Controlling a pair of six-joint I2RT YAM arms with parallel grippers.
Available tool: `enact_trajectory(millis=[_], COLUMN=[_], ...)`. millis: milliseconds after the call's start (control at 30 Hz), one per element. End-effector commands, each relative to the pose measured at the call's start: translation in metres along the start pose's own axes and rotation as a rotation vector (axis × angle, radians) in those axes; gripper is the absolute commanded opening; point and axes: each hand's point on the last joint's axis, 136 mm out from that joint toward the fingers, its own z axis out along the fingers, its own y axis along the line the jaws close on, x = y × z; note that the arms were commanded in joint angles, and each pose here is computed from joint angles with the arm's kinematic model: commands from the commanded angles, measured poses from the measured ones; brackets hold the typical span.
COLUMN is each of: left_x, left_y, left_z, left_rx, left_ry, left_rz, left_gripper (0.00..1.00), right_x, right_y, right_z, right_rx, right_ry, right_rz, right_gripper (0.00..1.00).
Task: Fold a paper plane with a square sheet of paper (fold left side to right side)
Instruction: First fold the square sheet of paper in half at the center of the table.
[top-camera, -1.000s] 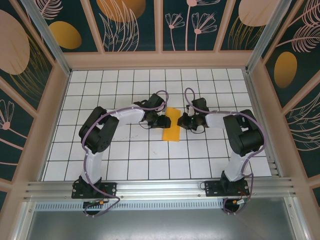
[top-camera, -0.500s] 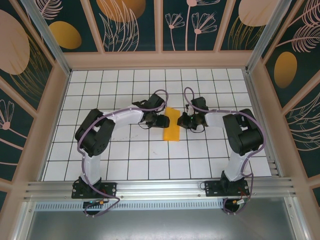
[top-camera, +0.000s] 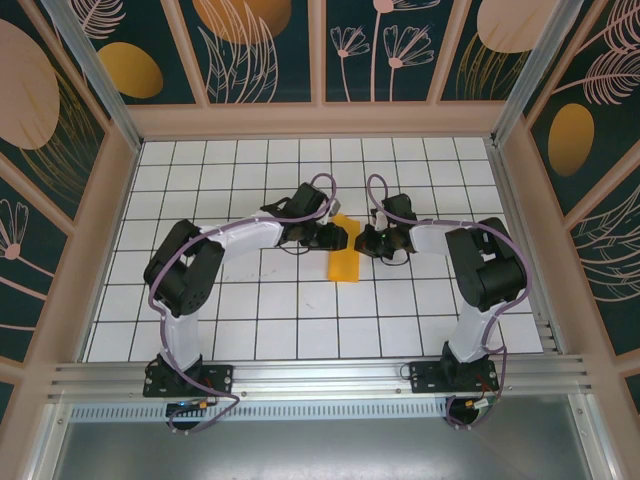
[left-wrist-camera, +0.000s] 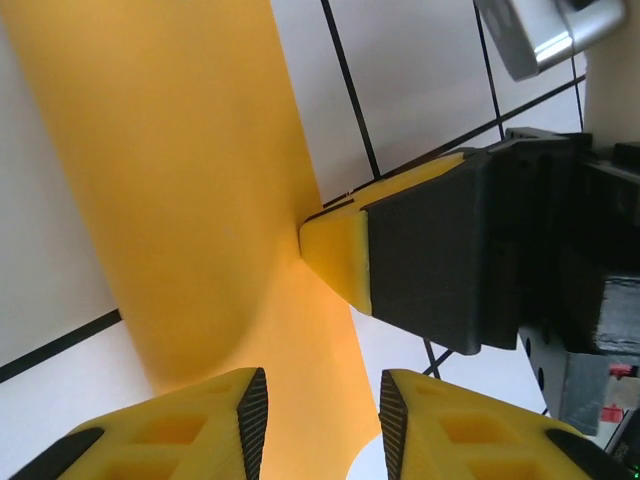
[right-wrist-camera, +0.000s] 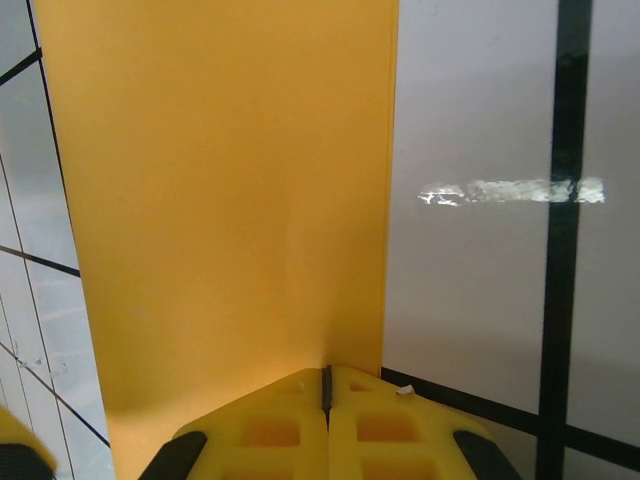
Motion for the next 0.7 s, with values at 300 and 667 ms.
enact_trajectory(millis=[300,667], left_x=[0.026,0.052], left_y=[0.052,0.069], left_z=[0.028,0.024], left_rx=[-0.159,-0.193], left_ry=[0.069,0.100], left_rz=[-0.038,-0.051], left_gripper=[0.37,0.37], right_x=[0.031,0.034], right_y=[-0.051,-0.056], right_z=[0.014,0.014], right_rx=[0.205,0.230], right_ry=[0.100,0.114], right_rz=[0.037,0.028], right_gripper=[0.06,0.06])
